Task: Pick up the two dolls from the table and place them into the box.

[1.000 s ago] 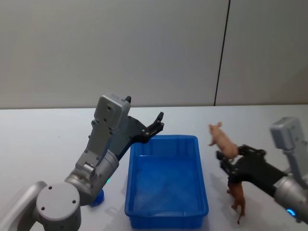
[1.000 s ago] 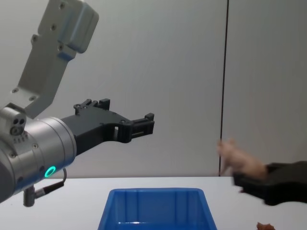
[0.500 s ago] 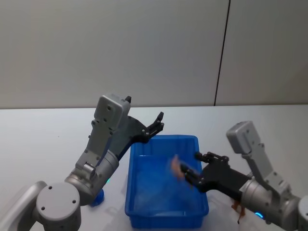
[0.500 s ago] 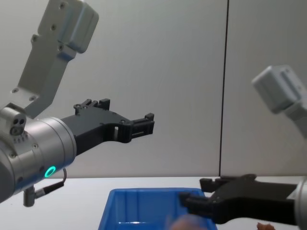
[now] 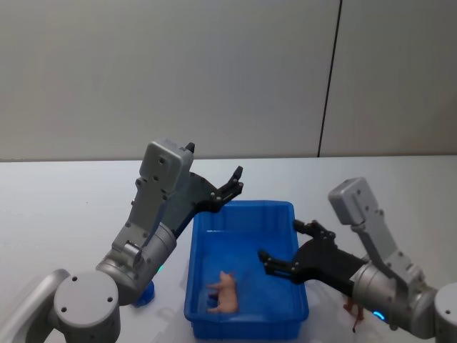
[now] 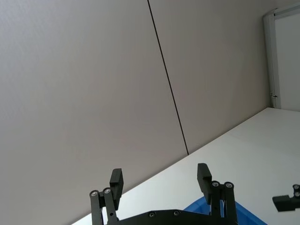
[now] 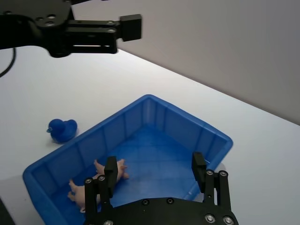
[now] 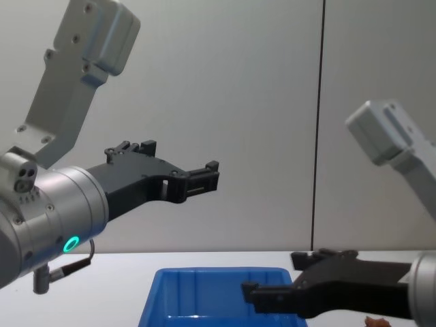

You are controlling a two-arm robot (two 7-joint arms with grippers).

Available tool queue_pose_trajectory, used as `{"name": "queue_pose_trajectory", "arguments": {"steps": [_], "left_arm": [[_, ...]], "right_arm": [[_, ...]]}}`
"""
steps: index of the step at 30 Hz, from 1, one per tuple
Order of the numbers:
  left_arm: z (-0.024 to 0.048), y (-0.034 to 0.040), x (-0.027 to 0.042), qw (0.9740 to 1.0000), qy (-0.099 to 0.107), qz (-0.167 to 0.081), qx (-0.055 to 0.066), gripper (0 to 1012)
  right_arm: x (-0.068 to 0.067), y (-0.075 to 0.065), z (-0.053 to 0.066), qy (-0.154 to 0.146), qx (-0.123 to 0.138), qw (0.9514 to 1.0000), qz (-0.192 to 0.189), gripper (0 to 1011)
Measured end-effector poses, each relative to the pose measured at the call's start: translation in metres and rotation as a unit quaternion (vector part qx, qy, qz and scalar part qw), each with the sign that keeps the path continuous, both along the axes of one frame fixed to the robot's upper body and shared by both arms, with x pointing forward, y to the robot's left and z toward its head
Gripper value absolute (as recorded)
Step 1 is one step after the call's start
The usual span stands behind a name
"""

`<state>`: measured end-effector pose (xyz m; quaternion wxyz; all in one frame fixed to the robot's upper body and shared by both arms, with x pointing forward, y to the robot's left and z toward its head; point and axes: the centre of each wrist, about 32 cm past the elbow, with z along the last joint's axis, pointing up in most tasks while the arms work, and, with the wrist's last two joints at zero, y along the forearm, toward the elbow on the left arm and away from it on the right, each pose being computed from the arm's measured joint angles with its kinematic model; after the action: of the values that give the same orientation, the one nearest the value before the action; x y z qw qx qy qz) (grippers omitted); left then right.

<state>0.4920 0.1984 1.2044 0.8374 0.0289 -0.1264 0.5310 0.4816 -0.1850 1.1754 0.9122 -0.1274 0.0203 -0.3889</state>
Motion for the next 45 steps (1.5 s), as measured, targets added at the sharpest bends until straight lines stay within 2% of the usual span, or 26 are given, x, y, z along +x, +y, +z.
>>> {"name": "queue_pose_trajectory", "arguments": {"steps": [2, 10, 16, 23, 33, 45], "left_arm": [[0.0000, 0.0000, 0.0000, 1.0000, 0.000, 0.000, 0.000, 1001], [0.0000, 0.0000, 0.0000, 1.0000, 0.000, 0.000, 0.000, 1001], [0.0000, 0.0000, 0.0000, 1.0000, 0.000, 0.000, 0.000, 1000], [0.0000, 0.0000, 0.0000, 1.0000, 0.000, 0.000, 0.000, 1001], [0.0000, 0.0000, 0.0000, 1.0000, 0.000, 0.000, 0.000, 1001], [0.0000, 0.0000, 0.0000, 1.0000, 0.000, 0.000, 0.000, 1001]], "right_arm": [[0.000, -0.004, 0.000, 0.001, 0.001, 1.0000, -0.009, 1001], [-0.005, -0.023, -0.003, 0.011, 0.003, 0.9989, -0.045, 1001], [-0.017, -0.043, -0.009, 0.029, -0.003, 0.9967, -0.076, 1001], [-0.026, -0.059, -0.017, 0.050, -0.015, 0.9935, -0.101, 1001], [-0.033, -0.071, -0.027, 0.085, -0.035, 0.9880, -0.124, 1001], [-0.033, -0.074, -0.040, 0.119, -0.051, 0.9833, -0.128, 1001]]}}
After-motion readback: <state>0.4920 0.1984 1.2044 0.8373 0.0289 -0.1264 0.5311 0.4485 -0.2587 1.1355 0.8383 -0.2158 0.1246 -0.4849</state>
